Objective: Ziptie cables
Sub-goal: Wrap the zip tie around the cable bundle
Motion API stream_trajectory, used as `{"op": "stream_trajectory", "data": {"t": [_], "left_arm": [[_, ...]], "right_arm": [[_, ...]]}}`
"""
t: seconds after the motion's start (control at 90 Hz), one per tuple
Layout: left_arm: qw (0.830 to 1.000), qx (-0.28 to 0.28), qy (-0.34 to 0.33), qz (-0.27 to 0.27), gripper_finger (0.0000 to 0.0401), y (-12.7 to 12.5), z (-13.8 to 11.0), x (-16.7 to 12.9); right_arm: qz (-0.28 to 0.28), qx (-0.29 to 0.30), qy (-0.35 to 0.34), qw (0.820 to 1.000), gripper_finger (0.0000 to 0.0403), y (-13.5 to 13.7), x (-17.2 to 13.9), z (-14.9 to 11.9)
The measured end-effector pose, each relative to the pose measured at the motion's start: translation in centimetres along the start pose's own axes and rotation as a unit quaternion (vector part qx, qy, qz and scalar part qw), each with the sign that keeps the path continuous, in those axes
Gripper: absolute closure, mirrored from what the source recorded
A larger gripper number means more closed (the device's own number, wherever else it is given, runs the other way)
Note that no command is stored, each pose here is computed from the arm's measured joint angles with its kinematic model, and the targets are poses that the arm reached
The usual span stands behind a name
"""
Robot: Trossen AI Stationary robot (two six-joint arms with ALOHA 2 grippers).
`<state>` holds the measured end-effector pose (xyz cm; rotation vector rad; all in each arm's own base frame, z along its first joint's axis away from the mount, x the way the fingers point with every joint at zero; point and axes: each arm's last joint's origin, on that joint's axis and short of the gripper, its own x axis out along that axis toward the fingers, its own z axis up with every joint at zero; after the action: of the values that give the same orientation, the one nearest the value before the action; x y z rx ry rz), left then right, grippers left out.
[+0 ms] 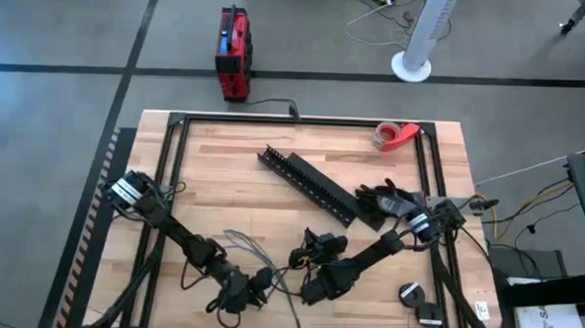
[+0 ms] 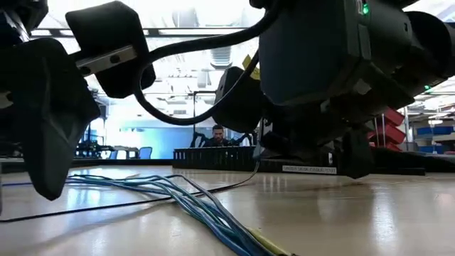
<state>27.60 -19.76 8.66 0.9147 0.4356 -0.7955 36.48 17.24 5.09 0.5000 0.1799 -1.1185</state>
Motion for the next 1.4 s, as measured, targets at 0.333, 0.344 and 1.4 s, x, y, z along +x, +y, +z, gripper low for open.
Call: {"op": "stream_trajectory", "data": {"t": [0.333, 0.344, 1.4], "left_arm": [[0.999, 0.019, -0.029, 0.034, 0.0325, 1.0, 0.3, 0.0], [0.999, 0.019, -0.030, 0.035, 0.0325, 1.1, 0.3, 0.0], [0.986, -0.031, 0.155, -0.048, 0.0317, 2.3, 6.9, -0.5]], "right_arm": [[0.005, 0.002, 0.002, 1.000, 0.0403, 0.2, 0.0, -0.1], [0.005, 0.001, 0.002, 1.000, 0.0403, 0.2, 0.0, -0.1], [0.002, -0.036, 0.005, 0.999, 0.0403, 0.1, 0.0, 0.0]]}}
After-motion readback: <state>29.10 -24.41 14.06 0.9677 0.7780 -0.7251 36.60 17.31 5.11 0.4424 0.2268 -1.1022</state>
